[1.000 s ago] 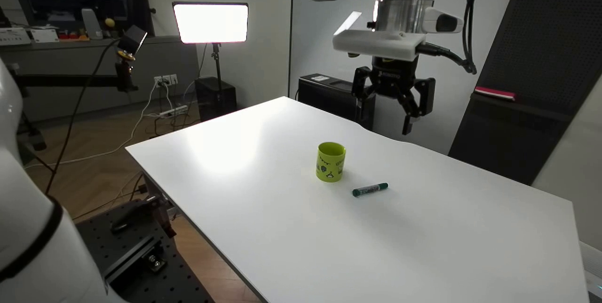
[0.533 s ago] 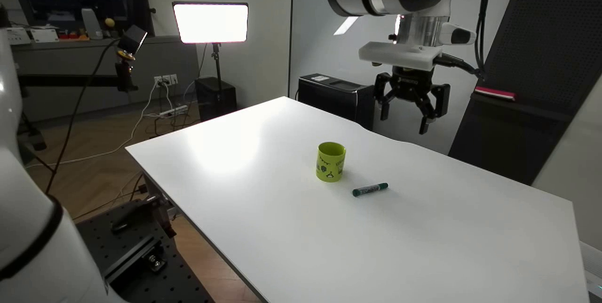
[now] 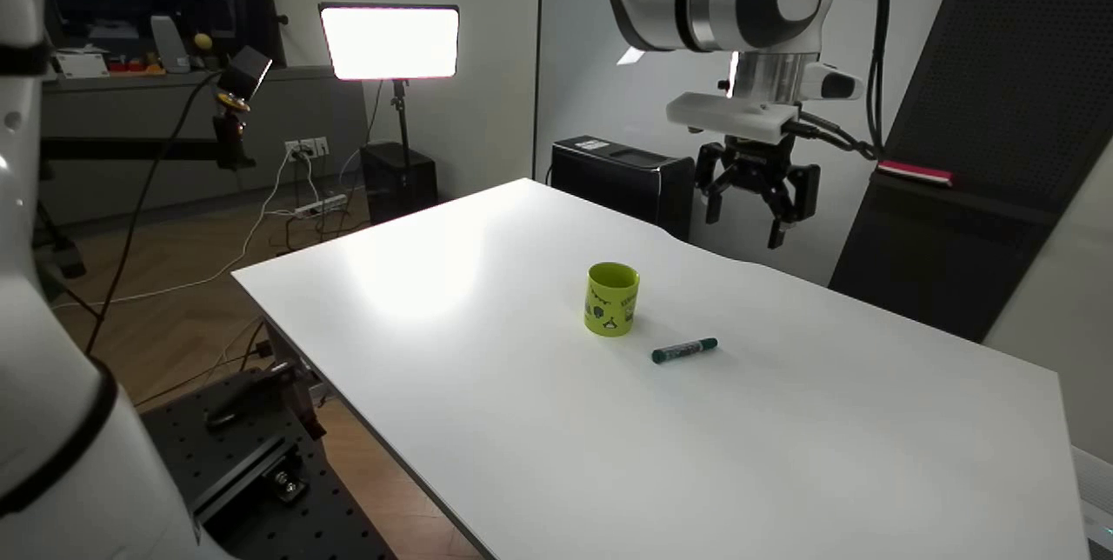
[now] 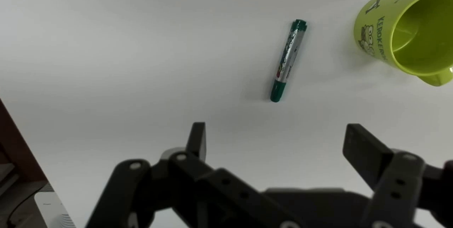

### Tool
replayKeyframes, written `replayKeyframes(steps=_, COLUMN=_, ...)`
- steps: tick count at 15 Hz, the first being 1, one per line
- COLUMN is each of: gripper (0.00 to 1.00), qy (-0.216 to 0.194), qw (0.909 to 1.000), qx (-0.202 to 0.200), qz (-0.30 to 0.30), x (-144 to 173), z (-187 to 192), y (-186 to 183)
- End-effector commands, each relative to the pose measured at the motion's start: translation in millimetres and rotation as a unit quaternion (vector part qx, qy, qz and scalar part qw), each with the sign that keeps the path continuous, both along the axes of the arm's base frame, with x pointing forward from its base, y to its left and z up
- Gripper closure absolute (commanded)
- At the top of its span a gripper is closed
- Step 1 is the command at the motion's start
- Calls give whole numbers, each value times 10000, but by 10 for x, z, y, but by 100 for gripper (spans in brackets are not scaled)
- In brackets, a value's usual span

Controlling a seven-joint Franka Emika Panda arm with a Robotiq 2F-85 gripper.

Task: Take the marker off of the table and place it in the green cup

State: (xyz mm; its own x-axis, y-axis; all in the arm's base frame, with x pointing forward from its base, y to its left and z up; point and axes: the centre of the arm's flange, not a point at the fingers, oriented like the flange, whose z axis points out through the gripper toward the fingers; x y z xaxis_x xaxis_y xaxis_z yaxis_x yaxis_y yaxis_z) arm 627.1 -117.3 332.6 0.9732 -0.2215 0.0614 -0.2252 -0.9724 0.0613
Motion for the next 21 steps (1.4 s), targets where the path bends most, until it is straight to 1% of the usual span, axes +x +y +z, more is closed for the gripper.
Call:
replayKeyframes(steps=1, gripper=0, qy=8, qw=9995, qx=26, qz=-321, x=115, z=-93, y=137)
replayKeyframes(steps=5, gripper=0, qy=22, qw=9994, qx=-18, qz=-353, x=73, z=-260, y=249)
replayKeyframes(steps=9, gripper=0, qy=34, qw=9992, qx=37, qz=-405, x=77, z=-422, y=258)
replayKeyframes(steps=11, gripper=0, qy=53, qw=9994, qx=34, qz=-331, x=85, z=-508, y=247)
replayKeyframes(steps=13, gripper=0, qy=117, qw=9997, qx=13, qz=-231, x=65, z=-500, y=239)
replayKeyframes(steps=16, gripper=0, qy=145, qw=9996, qx=12, qz=-231, x=64, z=-567, y=237)
replayKeyframes(steps=21, gripper=0, qy=143, qw=9996, qx=13, qz=-232, x=65, z=-566, y=237)
